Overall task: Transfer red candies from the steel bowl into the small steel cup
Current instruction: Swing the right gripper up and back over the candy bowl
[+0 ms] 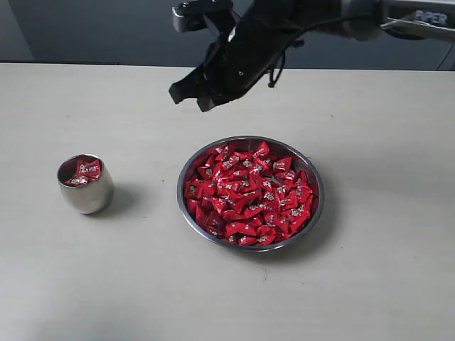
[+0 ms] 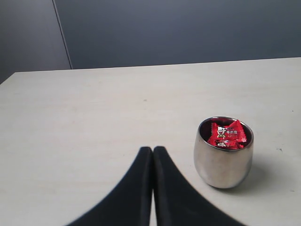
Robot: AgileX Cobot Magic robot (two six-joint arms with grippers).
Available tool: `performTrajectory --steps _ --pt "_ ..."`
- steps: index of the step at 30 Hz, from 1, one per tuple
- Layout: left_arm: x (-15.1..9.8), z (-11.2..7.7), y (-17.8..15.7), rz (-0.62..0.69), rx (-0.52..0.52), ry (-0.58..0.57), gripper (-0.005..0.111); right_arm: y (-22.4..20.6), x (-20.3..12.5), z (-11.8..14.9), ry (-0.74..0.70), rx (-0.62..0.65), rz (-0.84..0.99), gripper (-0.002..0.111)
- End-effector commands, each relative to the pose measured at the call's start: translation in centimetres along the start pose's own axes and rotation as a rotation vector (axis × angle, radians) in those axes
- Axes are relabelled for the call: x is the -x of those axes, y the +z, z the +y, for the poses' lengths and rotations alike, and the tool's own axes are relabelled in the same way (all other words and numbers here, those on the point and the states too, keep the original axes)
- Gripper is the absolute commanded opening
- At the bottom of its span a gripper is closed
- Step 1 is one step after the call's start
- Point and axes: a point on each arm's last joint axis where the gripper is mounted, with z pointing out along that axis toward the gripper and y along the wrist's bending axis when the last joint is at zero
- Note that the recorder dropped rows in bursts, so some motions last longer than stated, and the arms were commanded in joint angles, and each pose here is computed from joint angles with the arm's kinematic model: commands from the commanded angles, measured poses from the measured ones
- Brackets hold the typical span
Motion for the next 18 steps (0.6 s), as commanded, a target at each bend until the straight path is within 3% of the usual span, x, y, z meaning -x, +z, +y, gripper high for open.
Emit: performTrajectory --steps 1,11,18 --pt "-0.1 0.0 0.0 -0.002 0.0 -0.005 0.0 -2.0 -2.8 -2.0 0.044 -0.083 -0.122 -0.001" --pt "-0.1 0.0 0.0 -0.002 0.0 -0.005 0.0 -4.9 -11.1 -7.1 0.193 -0.239 -0.142 -0.001" --pt "-0.1 0.0 0.0 -0.002 0.0 -0.005 0.0 -3.8 -12.0 -7.7 0.18 -0.264 -0.137 -0.001"
